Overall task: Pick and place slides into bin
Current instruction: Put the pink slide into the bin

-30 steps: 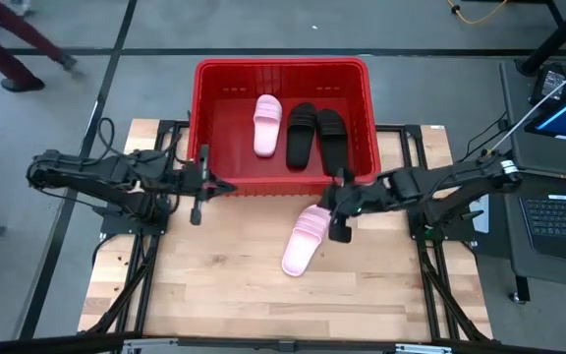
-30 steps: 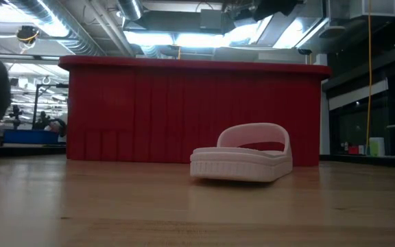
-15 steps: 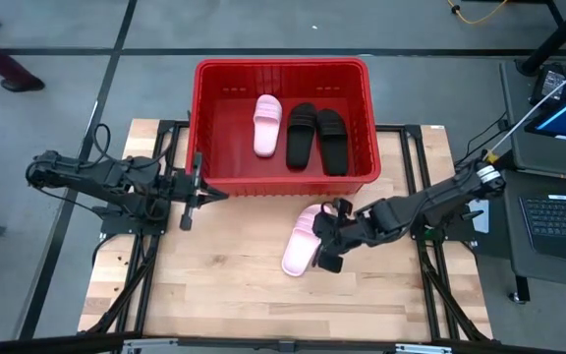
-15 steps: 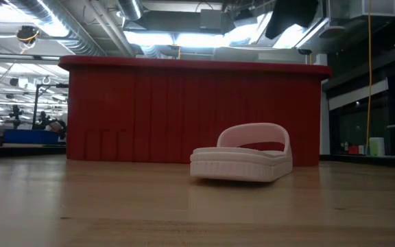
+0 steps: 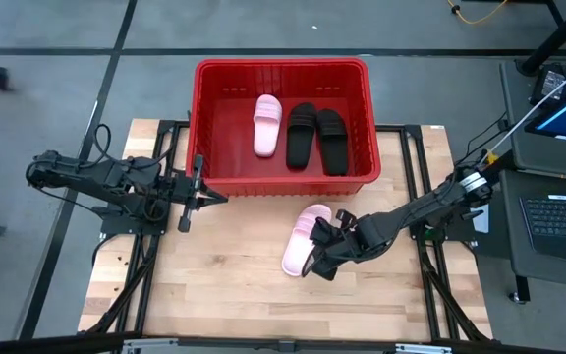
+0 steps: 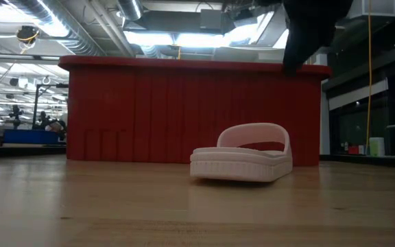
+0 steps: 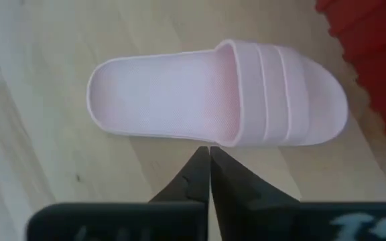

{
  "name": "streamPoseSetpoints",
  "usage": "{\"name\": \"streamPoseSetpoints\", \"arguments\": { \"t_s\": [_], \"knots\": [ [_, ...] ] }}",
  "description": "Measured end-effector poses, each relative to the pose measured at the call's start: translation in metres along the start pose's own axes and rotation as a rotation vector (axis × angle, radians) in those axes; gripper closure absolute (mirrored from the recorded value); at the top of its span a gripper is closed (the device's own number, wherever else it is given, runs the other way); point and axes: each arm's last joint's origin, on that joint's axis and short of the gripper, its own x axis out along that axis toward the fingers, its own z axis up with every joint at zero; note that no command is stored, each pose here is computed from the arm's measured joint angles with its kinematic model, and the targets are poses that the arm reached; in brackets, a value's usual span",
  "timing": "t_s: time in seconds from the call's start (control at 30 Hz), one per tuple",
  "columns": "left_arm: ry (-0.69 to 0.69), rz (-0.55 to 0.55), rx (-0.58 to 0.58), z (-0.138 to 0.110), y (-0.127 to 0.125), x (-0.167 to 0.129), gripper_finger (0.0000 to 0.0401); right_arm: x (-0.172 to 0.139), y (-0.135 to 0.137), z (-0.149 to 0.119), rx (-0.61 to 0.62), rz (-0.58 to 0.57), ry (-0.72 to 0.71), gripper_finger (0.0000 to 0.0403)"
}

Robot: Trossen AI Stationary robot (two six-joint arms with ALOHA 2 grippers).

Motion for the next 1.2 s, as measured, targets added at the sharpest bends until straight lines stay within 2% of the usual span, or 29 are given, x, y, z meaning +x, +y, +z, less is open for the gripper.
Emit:
{"name": "streamPoseSetpoints", "arguments": {
  "t_s": [0.17,0.4,0.53,0.63,0.83,1.2],
  "knots": [
    [0.006,-0.001,-0.006,-0.001,0.000,0.000,0.0399,0.010,0.006,-0.003,0.041,-0.015,0.006,0.0345],
    [0.055,-0.007,-0.037,-0.005,-0.001,0.000,0.0396,0.011,0.015,-0.010,0.144,-0.111,-0.139,0.0274],
    [0.060,-0.007,-0.036,-0.006,-0.001,0.000,0.0399,0.014,0.016,-0.015,0.149,-0.124,-0.137,0.0249],
    [0.057,-0.007,-0.027,-0.005,-0.001,0.000,0.0400,0.023,0.014,-0.024,0.153,-0.148,-0.121,0.0238],
    [0.055,-0.006,-0.036,-0.005,-0.001,0.000,0.0396,0.044,0.007,-0.041,0.240,-0.174,-0.168,0.0227],
    [0.048,0.009,-0.037,-0.005,0.000,0.000,0.0396,0.063,0.000,-0.053,0.170,-0.185,-0.211,0.0226]
  ]
}}
